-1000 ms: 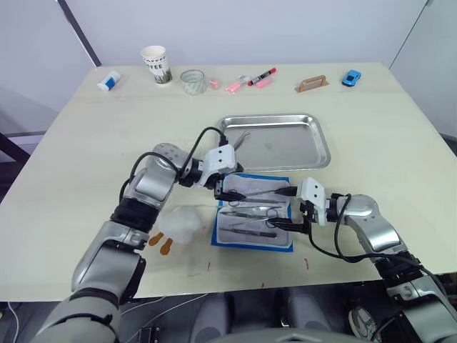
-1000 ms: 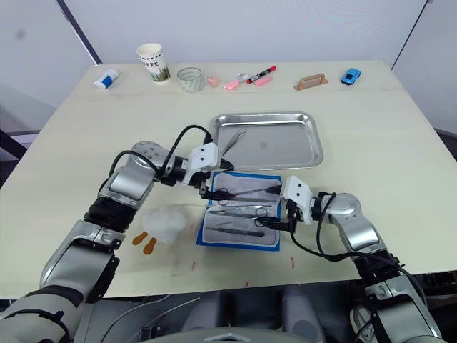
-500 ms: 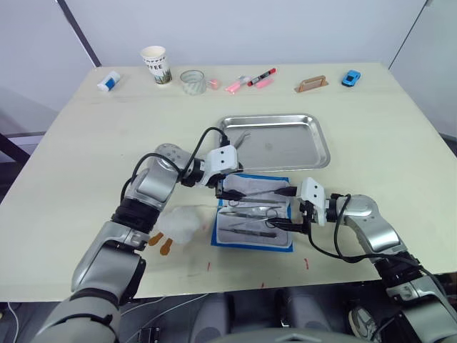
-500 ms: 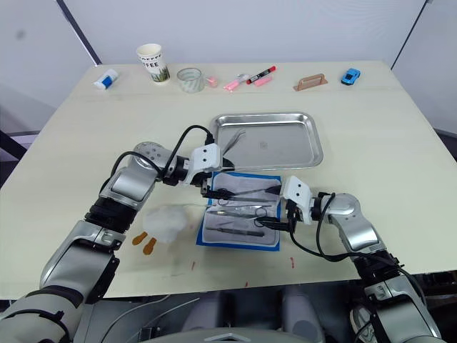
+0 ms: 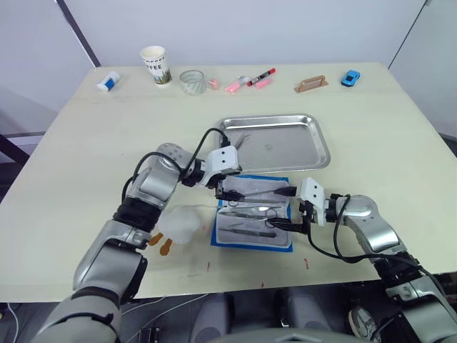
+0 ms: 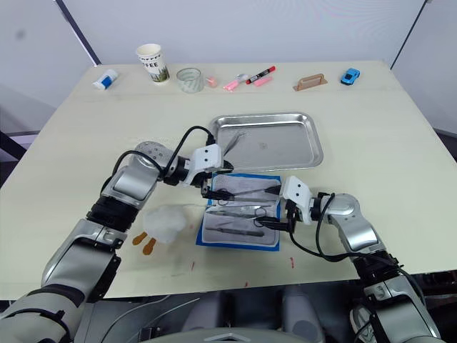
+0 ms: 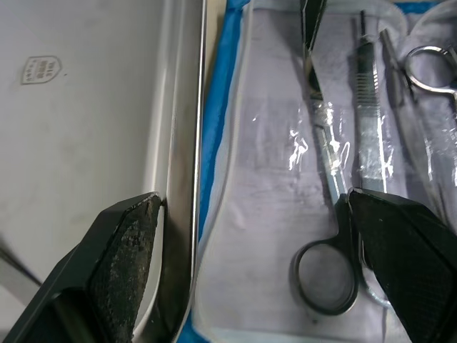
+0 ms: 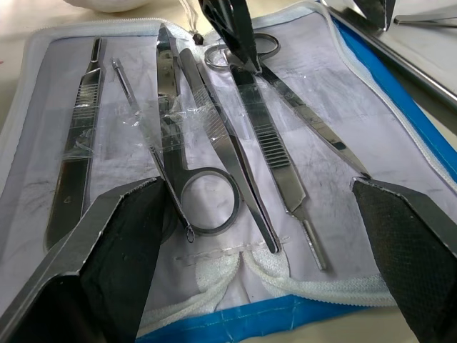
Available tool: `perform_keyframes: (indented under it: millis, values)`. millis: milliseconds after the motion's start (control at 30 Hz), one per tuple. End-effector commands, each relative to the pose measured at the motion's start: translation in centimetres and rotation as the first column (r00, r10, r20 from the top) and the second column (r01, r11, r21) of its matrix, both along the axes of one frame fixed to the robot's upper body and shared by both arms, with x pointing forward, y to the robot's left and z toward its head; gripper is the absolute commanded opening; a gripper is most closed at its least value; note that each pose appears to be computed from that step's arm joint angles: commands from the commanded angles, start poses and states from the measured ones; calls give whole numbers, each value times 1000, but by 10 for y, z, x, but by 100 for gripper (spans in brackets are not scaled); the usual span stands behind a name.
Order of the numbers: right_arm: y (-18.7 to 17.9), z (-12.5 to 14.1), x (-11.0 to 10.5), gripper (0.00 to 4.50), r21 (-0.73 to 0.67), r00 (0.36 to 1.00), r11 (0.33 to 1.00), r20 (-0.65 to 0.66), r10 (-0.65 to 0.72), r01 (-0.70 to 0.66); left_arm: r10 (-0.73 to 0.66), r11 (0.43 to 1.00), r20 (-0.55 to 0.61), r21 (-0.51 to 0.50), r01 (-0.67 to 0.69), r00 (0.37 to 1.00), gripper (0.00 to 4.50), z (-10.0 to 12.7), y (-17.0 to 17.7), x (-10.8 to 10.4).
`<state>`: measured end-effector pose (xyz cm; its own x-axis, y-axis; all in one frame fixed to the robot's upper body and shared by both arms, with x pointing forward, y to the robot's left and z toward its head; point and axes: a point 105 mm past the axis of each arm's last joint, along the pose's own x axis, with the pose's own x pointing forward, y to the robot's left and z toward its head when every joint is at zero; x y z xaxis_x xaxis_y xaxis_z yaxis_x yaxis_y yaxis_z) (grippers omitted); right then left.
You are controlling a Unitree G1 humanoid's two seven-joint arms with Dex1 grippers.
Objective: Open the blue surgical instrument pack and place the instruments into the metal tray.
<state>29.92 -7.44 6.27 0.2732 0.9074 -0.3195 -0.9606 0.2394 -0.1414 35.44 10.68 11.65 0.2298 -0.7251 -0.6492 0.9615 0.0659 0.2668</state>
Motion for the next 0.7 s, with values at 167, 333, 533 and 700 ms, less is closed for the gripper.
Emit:
perform_keyframes:
  millis: [167,333,533,700]
  values:
    - [-5,-46,-10,450,-134,992,990,-117,-54,39,-64,995,-2,79,64,998,446,-9,-6,5]
    - [-5,-47,-10,450,-132,991,990,-117,-58,42,-71,993,22,94,69,997,446,-9,-10,9]
    - [-4,-47,-10,450,-130,991,991,-117,-59,44,-58,996,44,69,54,997,446,0,-10,14]
    - [-2,-47,-10,450,-128,992,991,-117,-53,38,-46,997,50,61,43,998,446,5,-6,16]
